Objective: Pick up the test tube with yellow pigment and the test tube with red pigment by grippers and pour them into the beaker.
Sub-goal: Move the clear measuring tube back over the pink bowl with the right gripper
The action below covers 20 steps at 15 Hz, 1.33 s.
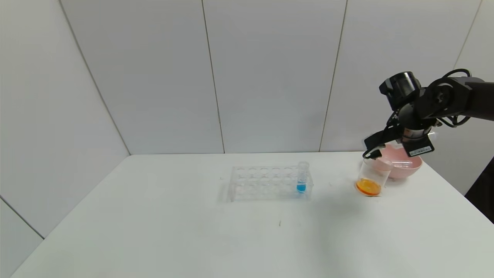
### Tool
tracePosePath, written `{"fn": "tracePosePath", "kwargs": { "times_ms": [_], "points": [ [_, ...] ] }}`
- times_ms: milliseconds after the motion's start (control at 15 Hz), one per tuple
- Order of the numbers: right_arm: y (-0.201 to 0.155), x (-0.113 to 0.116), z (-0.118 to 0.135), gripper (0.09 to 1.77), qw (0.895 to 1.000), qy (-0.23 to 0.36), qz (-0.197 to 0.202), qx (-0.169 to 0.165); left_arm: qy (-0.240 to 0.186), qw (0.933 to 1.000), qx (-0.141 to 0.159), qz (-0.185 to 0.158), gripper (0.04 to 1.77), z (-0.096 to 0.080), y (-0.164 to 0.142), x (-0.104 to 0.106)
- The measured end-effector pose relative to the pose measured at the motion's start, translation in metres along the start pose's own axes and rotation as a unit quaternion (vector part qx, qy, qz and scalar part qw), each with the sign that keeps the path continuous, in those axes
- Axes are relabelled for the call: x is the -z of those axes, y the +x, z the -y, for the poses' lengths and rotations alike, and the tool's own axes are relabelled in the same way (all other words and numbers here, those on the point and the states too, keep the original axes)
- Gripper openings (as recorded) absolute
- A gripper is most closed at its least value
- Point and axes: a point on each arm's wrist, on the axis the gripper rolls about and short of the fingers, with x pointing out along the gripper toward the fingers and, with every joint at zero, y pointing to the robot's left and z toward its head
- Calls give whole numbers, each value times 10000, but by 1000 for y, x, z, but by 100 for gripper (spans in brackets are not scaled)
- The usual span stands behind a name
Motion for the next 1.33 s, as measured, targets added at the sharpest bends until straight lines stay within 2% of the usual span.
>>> {"fn": "tracePosePath", "kwargs": {
  "times_ms": [333,933,1067,1133,1200,1333],
  "points": [
    [0,-2,-7,50,9990,350,4,-280,0,10000,0,0,172,0,0,0],
    [-4,2,-8,50,9977,598,26,-328,0,10000,0,0,172,0,0,0],
    [-7,6,-7,50,9962,740,336,-311,0,10000,0,0,172,0,0,0],
    [-8,9,-7,50,9924,952,697,-353,0,10000,0,0,172,0,0,0],
    [-9,12,-8,50,9859,1245,1024,-442,0,10000,0,0,172,0,0,0],
    [-10,22,-8,50,9687,2009,1332,-593,0,10000,0,0,172,0,0,0]
  ]
}}
